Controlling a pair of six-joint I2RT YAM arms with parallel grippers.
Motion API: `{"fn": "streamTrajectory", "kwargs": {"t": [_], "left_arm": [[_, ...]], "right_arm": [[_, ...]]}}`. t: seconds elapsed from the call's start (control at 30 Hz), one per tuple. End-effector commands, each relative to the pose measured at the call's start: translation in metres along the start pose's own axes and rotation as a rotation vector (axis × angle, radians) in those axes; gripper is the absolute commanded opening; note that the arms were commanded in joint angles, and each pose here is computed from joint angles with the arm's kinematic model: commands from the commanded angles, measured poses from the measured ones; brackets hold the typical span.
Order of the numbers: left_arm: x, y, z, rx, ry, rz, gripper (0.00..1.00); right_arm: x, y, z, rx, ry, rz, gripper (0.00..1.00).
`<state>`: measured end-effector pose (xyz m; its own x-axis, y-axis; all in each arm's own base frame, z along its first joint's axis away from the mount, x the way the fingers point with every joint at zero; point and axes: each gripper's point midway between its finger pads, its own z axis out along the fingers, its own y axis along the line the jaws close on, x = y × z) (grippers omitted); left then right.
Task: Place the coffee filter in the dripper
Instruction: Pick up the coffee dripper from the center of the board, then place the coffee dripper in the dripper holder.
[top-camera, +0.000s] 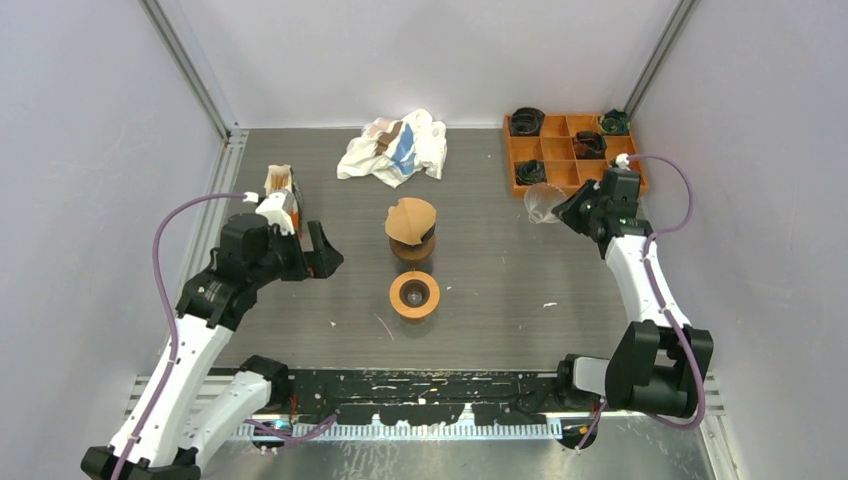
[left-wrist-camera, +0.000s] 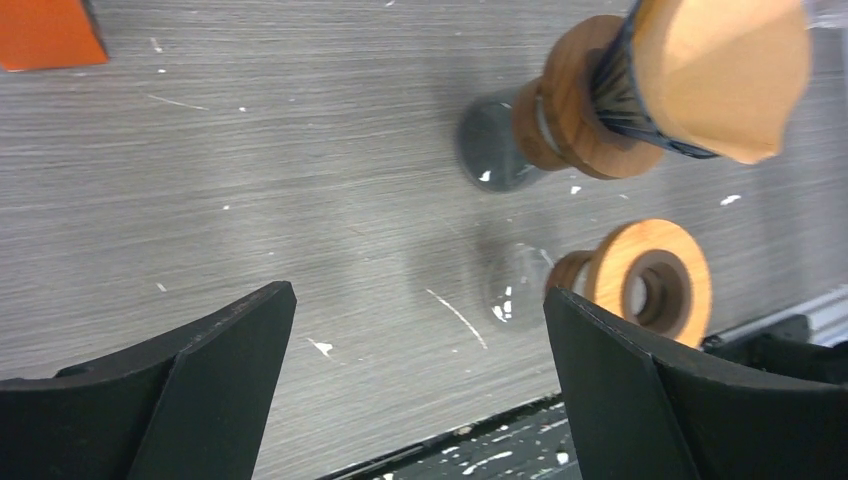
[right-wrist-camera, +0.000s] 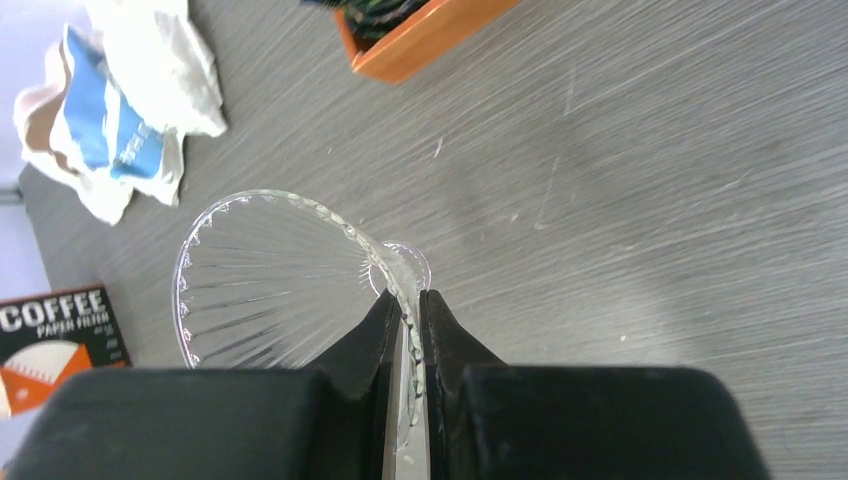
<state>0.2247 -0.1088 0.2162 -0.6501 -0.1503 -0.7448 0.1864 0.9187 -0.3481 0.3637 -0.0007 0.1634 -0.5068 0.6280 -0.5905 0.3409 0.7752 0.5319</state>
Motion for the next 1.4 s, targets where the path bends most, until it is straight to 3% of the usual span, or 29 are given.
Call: {"fn": "streamTrajectory", "kwargs": {"t": [0.0, 0.73, 1.37], "left_arm": [[-0.009, -0.03, -0.02, 0.132, -0.037, -0.085, 1.0], [-0.007, -0.076, -0.036, 0.374, -0.023, -0.36, 0.98], [-0.004, -0.106, -0.028, 0.459, 0.013, -0.355, 0.96]], "right_arm": [[0.013, 0.038, -0.023, -0.12, 0.033, -0.08, 0.01], [0.082, 0.135, -0.123, -0.429, 0.183, -0.366, 0.02], [0.16, 0.201, -0.163, -0.596, 0.33, -0.578, 0.02]]}}
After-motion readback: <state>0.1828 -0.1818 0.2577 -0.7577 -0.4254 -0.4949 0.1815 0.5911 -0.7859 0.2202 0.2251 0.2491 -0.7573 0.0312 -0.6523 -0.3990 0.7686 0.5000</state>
